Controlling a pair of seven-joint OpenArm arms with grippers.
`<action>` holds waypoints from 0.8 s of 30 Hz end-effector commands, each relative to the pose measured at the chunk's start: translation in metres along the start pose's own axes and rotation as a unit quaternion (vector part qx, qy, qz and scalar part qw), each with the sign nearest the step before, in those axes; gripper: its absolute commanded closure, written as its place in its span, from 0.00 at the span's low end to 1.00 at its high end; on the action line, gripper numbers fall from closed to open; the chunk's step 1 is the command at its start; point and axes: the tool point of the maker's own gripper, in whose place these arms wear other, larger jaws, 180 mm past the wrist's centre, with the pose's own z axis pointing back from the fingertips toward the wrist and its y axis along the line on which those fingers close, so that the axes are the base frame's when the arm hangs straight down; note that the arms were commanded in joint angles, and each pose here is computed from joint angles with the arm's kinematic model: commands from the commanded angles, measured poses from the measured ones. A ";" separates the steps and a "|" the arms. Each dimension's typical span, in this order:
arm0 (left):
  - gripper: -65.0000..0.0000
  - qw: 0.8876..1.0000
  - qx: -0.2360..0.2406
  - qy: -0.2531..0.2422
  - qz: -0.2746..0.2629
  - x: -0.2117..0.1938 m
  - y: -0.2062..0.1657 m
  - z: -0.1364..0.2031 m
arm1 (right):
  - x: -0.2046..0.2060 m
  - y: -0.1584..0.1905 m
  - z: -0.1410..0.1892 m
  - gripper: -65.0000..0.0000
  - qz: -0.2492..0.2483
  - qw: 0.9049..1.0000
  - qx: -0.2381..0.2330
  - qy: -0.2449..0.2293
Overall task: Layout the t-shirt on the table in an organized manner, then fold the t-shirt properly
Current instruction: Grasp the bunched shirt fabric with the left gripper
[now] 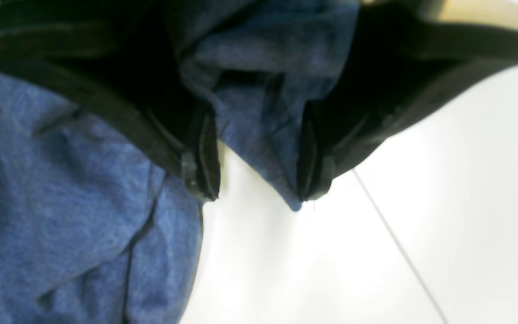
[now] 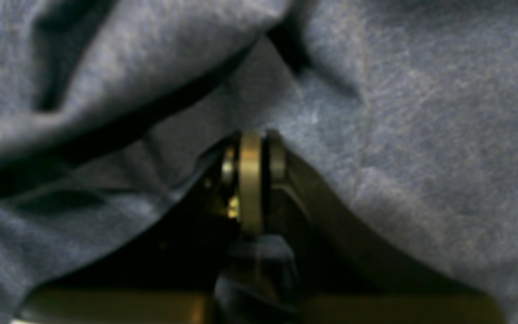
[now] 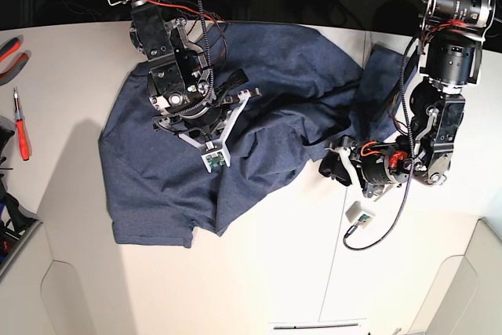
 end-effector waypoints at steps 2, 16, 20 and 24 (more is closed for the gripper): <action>0.54 1.000 0.000 -0.017 -0.010 0.016 0.002 0.004 | 0.004 -0.003 0.001 0.97 0.003 1.000 -0.004 0.000; 1.00 0.983 0.102 -0.149 -0.016 0.100 0.065 0.081 | 0.003 -0.003 0.001 0.97 0.003 1.000 -0.004 0.001; 1.00 0.965 0.139 -0.224 0.006 0.125 0.091 0.121 | 0.003 -0.003 0.001 0.97 0.003 1.000 -0.004 0.001; 1.00 0.959 0.152 -0.239 0.022 0.126 0.103 0.133 | 0.003 -0.003 0.001 0.97 0.003 1.000 -0.004 0.001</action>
